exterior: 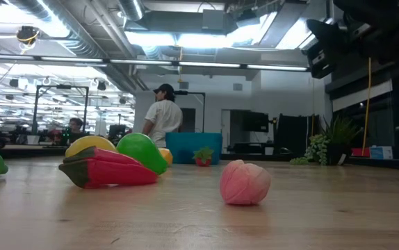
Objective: Pick and placing Produce into tupperware
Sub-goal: Put the pea into the blue bin
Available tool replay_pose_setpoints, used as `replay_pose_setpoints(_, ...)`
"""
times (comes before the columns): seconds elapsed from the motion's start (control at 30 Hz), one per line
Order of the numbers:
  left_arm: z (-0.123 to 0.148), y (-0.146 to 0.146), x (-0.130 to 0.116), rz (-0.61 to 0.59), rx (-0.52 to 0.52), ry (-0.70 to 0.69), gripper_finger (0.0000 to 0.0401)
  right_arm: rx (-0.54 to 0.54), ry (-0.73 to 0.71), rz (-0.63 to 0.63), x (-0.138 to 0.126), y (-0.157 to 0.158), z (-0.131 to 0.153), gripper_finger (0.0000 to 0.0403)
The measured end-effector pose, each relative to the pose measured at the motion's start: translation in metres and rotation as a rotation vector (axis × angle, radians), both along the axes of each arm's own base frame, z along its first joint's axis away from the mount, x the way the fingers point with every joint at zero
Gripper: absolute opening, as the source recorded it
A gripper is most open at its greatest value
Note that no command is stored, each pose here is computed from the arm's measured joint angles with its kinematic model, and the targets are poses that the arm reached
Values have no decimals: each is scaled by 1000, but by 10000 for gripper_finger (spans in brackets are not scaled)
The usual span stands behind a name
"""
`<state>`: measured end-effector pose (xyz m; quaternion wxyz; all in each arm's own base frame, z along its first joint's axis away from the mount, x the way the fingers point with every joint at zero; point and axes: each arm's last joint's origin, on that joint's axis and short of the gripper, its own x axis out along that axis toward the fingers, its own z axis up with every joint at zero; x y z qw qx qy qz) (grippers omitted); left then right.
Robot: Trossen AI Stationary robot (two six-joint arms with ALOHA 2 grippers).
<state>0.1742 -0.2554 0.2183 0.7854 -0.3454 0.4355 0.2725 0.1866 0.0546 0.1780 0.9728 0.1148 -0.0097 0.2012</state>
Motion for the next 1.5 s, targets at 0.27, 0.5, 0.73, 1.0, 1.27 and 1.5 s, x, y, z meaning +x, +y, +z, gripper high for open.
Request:
replay_pose_setpoints(0.27,-6,25,16,129,23,181,190,-2,-1,24,-1,4,0,177)
replay_pose_setpoints(0.5,-6,37,31,148,44,161,190,-30,-8,23,-1,5,0,177)
replay_pose_setpoints(0.73,-6,50,43,207,35,169,190,-51,-14,21,-1,5,-1,177)
replay_pose_setpoints(1.0,-7,60,49,255,-6,249,190,-59,7,22,-1,5,-3,177)
replay_pose_setpoints(1.27,-8,61,46,310,-30,300,190,-63,29,24,-1,5,-5,177)
replay_pose_setpoints(1.5,-8,60,47,345,-50,288,190,-63,28,36,-2,7,-5,177)
